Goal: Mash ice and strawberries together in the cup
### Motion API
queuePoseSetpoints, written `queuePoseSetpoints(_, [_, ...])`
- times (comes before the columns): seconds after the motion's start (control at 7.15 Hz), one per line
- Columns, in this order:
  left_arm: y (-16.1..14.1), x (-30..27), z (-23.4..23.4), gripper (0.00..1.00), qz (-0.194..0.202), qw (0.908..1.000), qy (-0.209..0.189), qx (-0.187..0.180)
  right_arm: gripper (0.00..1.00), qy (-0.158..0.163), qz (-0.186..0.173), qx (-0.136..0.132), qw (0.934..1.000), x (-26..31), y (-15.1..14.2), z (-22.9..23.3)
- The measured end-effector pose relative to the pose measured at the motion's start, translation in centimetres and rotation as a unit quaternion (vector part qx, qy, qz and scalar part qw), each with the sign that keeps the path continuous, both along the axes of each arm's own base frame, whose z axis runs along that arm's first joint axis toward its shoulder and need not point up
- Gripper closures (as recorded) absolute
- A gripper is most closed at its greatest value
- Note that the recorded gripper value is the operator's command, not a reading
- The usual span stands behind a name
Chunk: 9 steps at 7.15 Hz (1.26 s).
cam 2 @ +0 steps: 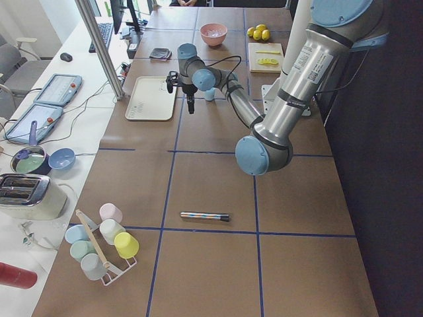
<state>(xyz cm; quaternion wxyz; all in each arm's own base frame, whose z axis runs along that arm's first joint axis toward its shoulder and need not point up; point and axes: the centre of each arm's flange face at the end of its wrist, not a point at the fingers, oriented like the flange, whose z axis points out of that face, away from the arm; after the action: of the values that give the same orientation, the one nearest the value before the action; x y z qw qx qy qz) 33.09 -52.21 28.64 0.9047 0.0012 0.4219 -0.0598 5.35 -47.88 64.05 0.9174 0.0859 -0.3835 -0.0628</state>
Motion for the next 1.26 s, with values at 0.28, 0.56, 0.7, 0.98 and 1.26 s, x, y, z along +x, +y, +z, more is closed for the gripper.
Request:
queuePoseSetpoints(0.28, [1.9, -8.9, 8.3, 0.00, 0.039, 0.9979, -0.033, 0.040, 0.00, 0.001, 0.001, 0.002, 1.0000, 0.0, 0.0, -0.2])
queuePoseSetpoints(0.56, [3.6, -15.7, 15.8, 0.00, 0.074, 0.9930, -0.068, 0.062, 0.00, 0.001, 0.001, 0.003, 1.0000, 0.1, 0.0, -0.2])
queuePoseSetpoints(0.7, [3.9, -18.0, 19.3, 0.00, 0.083, 0.9913, -0.079, 0.065, 0.00, 0.001, 0.001, 0.004, 1.0000, 0.1, 0.0, -0.3])
queuePoseSetpoints(0.98, [4.0, -20.2, 26.4, 0.00, 0.070, 0.9919, -0.072, 0.078, 0.00, 0.001, 0.001, 0.007, 1.0000, 0.1, -0.1, -0.5])
queuePoseSetpoints(1.26, [4.0, -20.3, 32.1, 0.00, 0.060, 0.9935, -0.061, 0.074, 0.00, 0.002, 0.002, 0.008, 1.0000, 0.1, -0.3, -0.7])
